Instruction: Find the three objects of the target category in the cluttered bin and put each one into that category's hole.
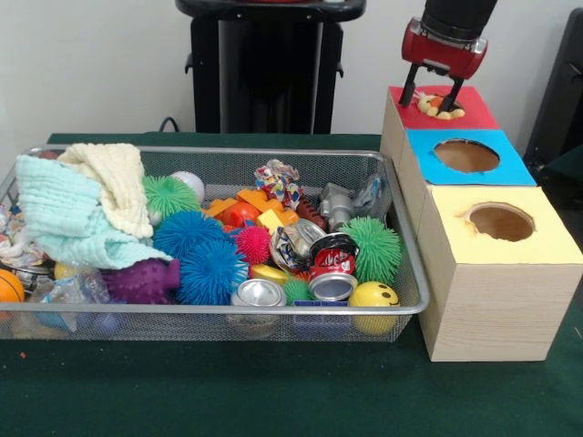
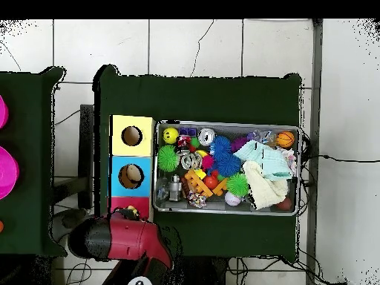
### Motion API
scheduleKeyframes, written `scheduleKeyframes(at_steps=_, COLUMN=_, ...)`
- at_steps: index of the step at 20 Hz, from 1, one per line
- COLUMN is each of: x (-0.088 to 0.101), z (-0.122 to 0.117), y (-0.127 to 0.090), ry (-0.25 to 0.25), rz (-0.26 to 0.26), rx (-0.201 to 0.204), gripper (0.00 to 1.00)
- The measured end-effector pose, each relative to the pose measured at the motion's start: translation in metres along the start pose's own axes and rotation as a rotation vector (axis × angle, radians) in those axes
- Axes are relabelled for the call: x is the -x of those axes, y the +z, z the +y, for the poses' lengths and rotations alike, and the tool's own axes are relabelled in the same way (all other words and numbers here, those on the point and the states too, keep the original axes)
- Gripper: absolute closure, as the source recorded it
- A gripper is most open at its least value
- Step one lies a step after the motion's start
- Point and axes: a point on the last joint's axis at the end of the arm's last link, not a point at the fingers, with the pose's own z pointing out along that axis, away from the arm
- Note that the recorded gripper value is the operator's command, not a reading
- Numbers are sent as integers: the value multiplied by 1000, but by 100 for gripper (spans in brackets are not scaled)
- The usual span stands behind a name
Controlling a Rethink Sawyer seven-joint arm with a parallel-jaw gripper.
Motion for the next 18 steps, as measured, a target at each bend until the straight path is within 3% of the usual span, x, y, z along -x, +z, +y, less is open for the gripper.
scheduleKeyframes(at_steps=9, x=1, z=0, y=-8, ry=4, rz=3, rx=8, gripper=0)
scheduleKeyframes(at_steps=18, x=9, z=-11, y=1, ry=35, rz=-8, rx=25, gripper=0)
